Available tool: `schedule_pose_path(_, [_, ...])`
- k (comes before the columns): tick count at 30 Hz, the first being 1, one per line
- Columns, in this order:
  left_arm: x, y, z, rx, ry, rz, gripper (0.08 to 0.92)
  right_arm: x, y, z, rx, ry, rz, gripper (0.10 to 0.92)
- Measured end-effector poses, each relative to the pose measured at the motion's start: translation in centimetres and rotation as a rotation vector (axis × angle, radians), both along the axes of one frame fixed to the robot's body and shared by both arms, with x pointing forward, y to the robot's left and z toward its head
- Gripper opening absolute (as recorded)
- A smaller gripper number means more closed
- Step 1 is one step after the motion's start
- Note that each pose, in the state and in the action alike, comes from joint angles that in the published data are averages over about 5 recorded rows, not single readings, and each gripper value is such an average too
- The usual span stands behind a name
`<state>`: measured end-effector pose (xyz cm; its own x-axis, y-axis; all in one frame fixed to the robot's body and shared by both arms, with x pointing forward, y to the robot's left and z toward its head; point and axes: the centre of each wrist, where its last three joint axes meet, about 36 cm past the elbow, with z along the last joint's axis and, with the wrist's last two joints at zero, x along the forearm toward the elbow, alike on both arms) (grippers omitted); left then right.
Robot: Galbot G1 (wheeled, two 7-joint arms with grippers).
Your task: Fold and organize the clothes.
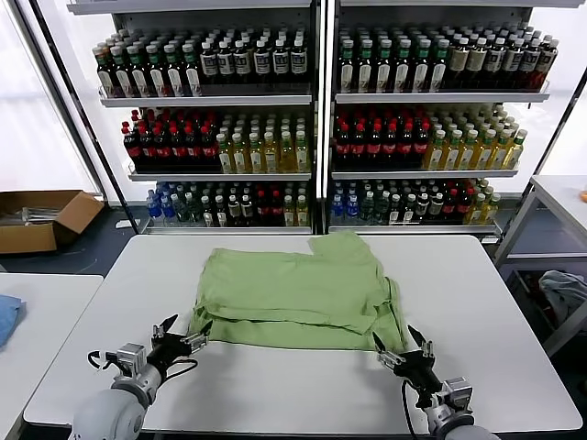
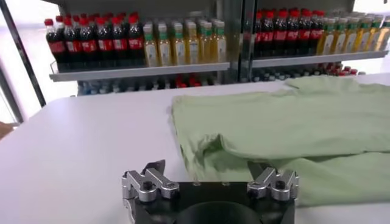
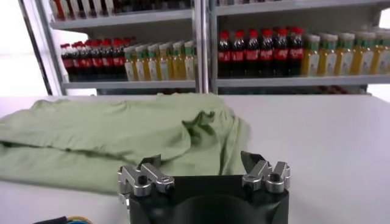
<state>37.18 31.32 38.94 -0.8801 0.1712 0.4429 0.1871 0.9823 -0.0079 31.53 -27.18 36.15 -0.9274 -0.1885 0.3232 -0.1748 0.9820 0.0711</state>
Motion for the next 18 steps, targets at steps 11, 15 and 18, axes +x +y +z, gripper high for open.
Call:
schedule_pose_path(11, [-0.1,-0.5,-0.9,-0.014,0.023,-0.012,0.528,0.1,-0.2,-0.2,0.023,0.032,-0.032,0.428])
schedule_pose_path(15, [-0.1,-0.3,-1.2,-0.01,0.034,-0.017,0.415,0.4,-0.2,-0.5,0.035,0.041,-0.04,0.307])
schedule_pose_path(18, [0.1,-0.1,-1.4,-0.008,0.04,-0.016,0.328,0.6,-0.3,-0.5,0.042,0.044,-0.041,0.221])
